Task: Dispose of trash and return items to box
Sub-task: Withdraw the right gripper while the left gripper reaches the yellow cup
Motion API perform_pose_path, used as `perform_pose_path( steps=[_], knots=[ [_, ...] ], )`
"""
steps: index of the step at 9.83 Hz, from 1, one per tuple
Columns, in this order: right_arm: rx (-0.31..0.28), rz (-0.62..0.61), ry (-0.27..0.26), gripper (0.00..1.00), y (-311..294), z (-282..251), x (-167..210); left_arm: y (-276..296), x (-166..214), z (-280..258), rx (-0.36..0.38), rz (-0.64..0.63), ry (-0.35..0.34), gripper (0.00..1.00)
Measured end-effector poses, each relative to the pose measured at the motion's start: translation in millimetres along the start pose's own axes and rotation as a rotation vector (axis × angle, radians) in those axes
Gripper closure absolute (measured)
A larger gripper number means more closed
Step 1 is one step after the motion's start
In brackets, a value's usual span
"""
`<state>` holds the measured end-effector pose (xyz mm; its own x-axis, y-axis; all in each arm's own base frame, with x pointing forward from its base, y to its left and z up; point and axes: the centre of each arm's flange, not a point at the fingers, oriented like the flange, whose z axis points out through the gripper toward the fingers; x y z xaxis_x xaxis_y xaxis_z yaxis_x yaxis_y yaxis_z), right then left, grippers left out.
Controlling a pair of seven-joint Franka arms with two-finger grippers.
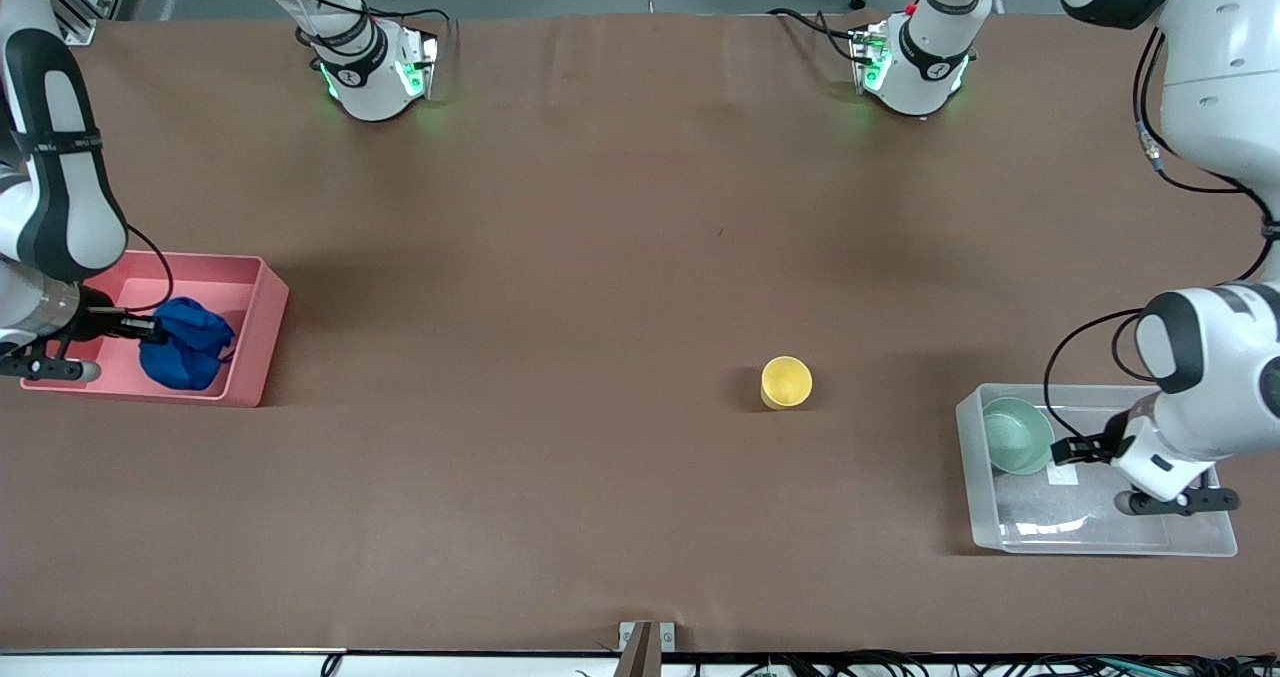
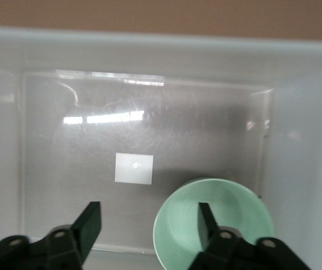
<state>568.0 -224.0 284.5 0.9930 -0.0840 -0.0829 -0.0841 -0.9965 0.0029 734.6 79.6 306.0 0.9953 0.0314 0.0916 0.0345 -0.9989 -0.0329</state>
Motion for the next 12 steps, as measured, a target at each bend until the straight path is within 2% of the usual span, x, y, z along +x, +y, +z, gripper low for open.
perform_pose_path(
  steps=[1, 3, 5, 6, 9, 11, 12],
  knots=[
    [0.000, -0.003, 0.002, 0.68, -2, 3, 1, 19, -1, -26, -0.010, 0.023, -0.007, 0.01],
    [-0.003, -0.006, 0.014, 0.41, -3, -2, 5, 75, -10, -67, -0.041, 0.035, -0.041, 0.00],
    [-0.014, -0.014, 0.057, 0.11, -5, -27, 15, 145, -30, -77, -0.087, 0.010, -0.073, 0.00],
    [-0.018, -0.024, 0.077, 0.03, -10, -52, 20, 176, -41, -72, -0.101, 0.008, -0.098, 0.00],
    [-0.022, -0.059, 0.108, 0.00, -49, -154, 23, 272, -77, -57, -0.094, -0.065, -0.155, 0.00],
    [-0.021, -0.062, 0.127, 0.00, -89, -213, 15, 334, -104, -39, -0.050, -0.079, -0.169, 0.03],
    [-0.017, -0.052, 0.119, 0.00, -108, -237, 8, 349, -112, -23, -0.034, -0.079, -0.183, 0.10]
  ],
)
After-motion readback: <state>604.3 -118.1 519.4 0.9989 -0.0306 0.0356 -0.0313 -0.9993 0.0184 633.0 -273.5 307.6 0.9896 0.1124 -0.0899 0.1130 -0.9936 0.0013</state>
